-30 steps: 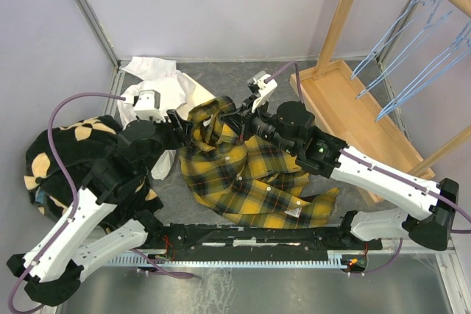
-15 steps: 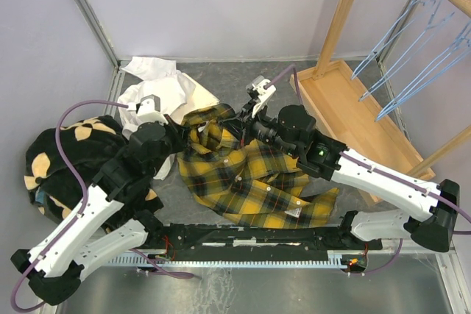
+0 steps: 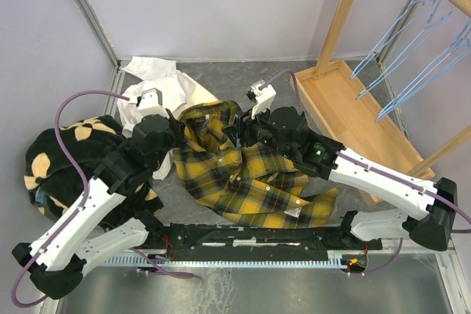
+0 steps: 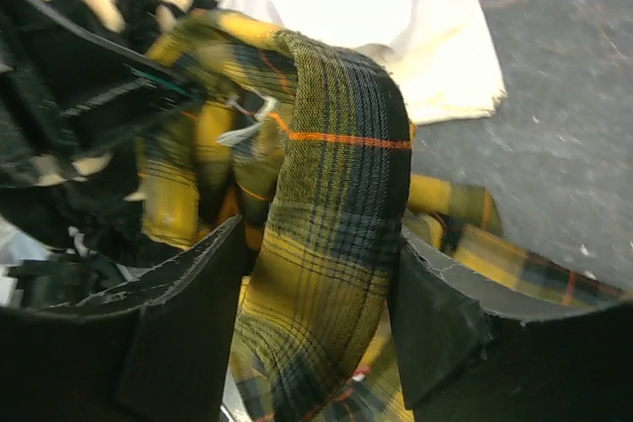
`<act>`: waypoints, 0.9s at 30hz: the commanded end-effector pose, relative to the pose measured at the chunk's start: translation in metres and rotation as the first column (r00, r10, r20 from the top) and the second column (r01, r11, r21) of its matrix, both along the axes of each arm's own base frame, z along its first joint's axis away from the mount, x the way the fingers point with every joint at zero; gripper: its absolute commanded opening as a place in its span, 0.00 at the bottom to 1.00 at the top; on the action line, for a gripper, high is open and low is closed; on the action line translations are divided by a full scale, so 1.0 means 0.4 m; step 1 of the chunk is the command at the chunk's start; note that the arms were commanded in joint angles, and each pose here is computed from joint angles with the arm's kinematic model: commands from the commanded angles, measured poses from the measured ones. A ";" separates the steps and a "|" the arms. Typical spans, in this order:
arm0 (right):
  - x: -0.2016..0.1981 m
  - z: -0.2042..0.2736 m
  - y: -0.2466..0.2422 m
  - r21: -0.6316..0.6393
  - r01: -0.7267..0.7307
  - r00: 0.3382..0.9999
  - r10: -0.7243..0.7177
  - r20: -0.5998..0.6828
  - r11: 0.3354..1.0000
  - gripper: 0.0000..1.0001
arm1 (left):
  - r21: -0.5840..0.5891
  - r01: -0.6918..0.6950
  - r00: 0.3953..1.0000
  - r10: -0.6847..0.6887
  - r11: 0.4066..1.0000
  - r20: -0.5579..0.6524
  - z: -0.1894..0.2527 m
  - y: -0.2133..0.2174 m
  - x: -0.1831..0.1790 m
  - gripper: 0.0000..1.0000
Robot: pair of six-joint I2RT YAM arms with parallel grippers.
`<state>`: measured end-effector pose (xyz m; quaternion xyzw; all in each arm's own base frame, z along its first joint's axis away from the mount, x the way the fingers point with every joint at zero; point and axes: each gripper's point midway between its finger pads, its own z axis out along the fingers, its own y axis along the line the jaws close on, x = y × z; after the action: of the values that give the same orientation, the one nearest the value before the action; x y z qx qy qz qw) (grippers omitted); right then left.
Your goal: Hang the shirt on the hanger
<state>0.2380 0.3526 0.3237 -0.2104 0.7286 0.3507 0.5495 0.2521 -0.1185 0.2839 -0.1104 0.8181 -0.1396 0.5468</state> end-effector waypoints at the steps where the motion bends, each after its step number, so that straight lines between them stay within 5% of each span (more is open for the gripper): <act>1: 0.035 -0.024 -0.047 -0.075 0.131 0.990 -0.134 -0.034 0.989 0.68 | 0.039 -0.022 0.999 0.020 0.999 0.047 0.047 0.020 0.009 0.03; 9: 0.038 0.003 -0.096 -0.154 0.183 0.981 -0.190 -0.030 0.971 0.77 | 0.054 -0.022 0.999 0.020 0.998 0.033 0.035 0.014 0.017 0.03; 27: 0.064 0.045 -0.071 -0.322 0.148 0.988 -0.157 -0.001 0.935 0.73 | 0.063 -0.007 1.000 0.006 0.998 0.024 0.027 0.002 0.025 0.03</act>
<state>0.2591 0.3177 0.3347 -0.2117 0.8010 0.1996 0.5233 0.2562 -0.1160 0.2720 -0.0953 0.8319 -0.1051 0.5364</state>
